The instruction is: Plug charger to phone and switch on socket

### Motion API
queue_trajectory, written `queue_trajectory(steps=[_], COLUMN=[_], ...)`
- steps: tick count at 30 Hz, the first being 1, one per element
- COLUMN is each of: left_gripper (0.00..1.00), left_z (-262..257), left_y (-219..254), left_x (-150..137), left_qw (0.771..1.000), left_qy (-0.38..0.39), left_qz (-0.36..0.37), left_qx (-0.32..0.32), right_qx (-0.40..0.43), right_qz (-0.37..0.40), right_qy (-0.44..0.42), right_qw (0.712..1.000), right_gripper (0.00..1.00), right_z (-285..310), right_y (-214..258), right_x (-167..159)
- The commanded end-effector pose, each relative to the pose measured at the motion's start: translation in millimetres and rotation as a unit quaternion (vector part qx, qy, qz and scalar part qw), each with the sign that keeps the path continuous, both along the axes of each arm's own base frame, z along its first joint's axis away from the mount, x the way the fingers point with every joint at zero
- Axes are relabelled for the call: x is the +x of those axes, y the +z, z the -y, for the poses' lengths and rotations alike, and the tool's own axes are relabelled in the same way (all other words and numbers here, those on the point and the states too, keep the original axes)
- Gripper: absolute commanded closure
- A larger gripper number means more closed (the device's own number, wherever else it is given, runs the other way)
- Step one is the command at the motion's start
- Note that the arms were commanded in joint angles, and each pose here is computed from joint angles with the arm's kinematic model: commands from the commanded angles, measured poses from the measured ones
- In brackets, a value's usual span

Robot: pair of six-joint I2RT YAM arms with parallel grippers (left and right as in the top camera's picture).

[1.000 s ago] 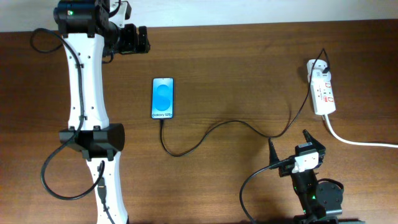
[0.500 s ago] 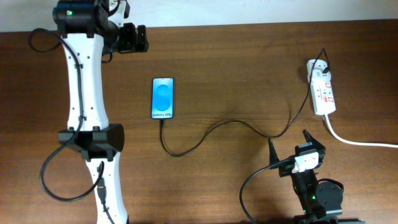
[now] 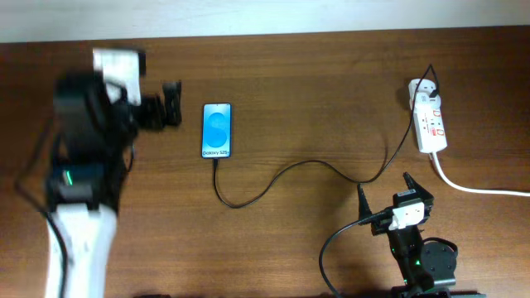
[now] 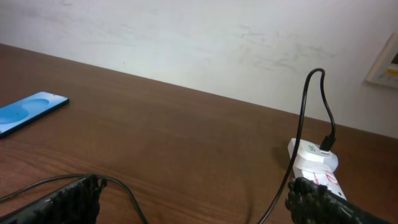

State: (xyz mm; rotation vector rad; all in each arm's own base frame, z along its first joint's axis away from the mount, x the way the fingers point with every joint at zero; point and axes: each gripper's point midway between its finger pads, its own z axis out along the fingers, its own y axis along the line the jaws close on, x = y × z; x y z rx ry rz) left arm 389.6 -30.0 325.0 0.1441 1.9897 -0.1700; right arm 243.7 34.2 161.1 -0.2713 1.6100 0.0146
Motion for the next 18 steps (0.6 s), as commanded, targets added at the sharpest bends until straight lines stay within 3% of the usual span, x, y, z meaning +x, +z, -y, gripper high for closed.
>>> queue_trajectory(steps=[1, 8, 18], left_gripper=[0.01, 0.01, 0.01], left_z=[-10.3, -12.7, -16.3], left_y=[-21.6, -96.2, -140.1], left_x=[-43.3, -105.4, -133.1], left_qw=[0.996, 0.977, 0.966], left_qy=[0.025, 0.044, 0.046], left_qz=[0.079, 0.187, 0.224], left_qx=[0.026, 0.093, 0.116], right_qx=[0.000, 0.000, 0.000], right_qz=[-0.002, -0.002, -0.002], right_qy=[0.000, 0.000, 0.000], right_qw=[1.000, 1.000, 1.000], right_gripper=[0.02, 0.02, 0.02], right_z=[0.2, 0.2, 0.2], right_y=[-2.2, -2.2, -2.2], right_x=[-0.3, -0.3, -0.3])
